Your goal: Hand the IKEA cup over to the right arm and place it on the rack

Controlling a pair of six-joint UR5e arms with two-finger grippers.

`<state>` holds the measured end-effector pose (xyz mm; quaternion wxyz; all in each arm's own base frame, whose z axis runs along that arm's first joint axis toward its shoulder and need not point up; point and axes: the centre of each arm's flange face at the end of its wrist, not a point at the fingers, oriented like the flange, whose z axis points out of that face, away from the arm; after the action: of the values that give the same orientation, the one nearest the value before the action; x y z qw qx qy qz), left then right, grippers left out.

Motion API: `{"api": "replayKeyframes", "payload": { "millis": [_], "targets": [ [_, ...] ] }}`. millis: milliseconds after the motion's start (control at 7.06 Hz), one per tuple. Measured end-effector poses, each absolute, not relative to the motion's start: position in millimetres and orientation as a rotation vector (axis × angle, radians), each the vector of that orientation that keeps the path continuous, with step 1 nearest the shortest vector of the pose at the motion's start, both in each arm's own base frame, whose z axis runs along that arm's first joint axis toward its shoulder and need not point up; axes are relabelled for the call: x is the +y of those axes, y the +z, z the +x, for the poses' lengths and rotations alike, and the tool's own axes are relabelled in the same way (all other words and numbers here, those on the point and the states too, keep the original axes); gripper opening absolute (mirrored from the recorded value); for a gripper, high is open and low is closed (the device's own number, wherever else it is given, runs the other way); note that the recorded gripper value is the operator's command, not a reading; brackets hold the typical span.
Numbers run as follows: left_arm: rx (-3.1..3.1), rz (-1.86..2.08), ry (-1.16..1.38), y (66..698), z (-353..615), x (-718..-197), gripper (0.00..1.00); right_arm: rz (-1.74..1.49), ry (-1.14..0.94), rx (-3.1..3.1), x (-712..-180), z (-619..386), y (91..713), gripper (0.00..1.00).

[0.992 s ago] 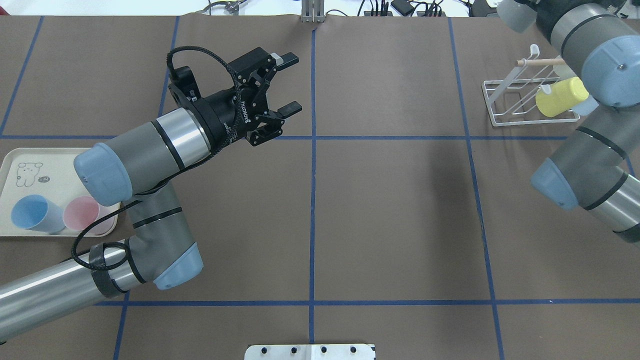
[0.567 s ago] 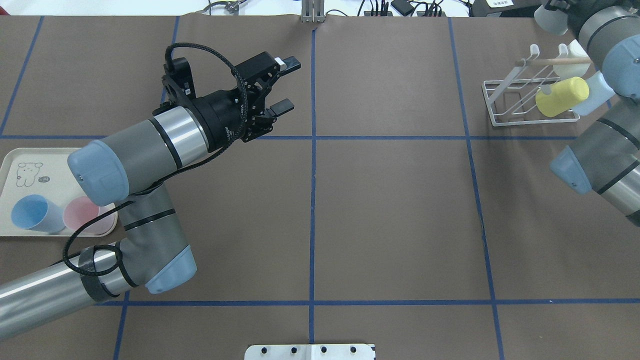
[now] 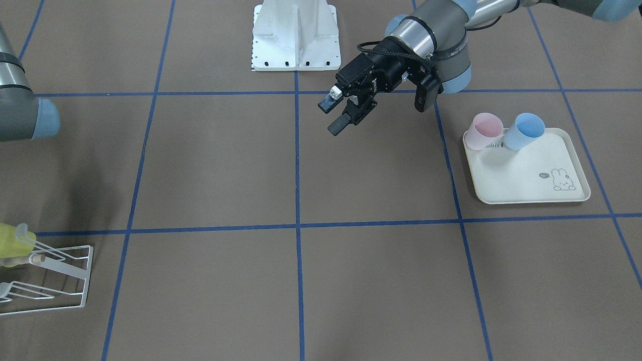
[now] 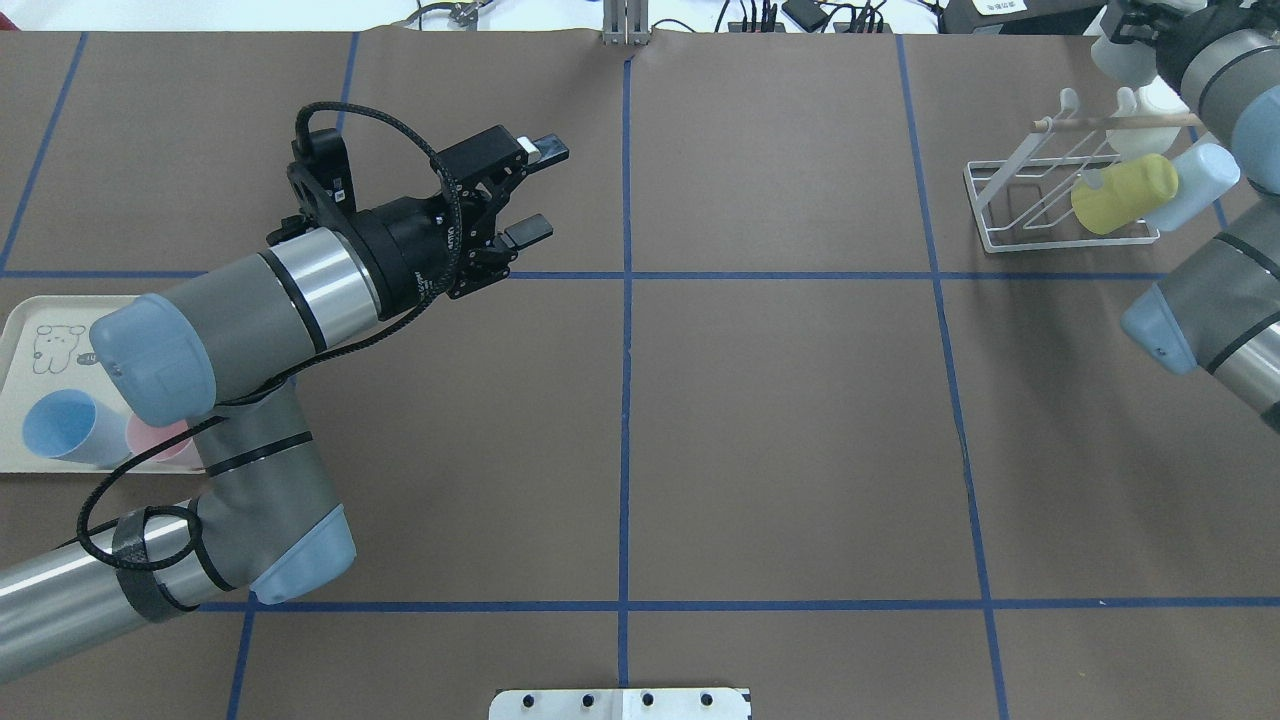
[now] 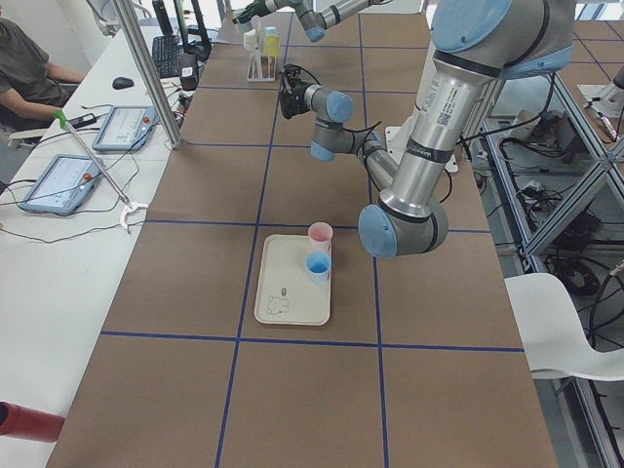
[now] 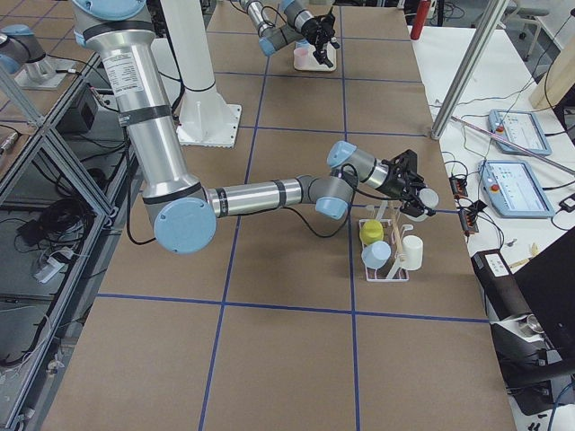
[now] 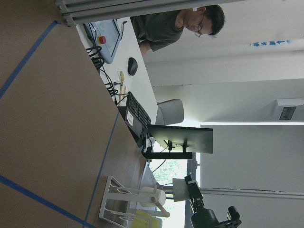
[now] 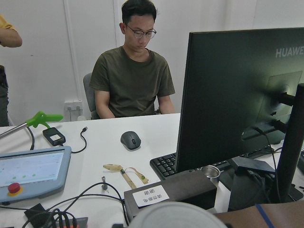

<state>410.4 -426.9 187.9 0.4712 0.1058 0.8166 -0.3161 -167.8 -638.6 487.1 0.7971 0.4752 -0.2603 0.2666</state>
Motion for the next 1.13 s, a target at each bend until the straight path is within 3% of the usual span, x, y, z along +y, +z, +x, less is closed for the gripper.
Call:
{"api": "replayKeyframes", "payload": {
  "millis": [1133],
  "targets": [
    [1.991,0.258,-0.777,195.5,409.1,-425.6,1.0,0.993,0.494,-0.5,-645.1,-182.5,512.1,0.0]
  ]
}}
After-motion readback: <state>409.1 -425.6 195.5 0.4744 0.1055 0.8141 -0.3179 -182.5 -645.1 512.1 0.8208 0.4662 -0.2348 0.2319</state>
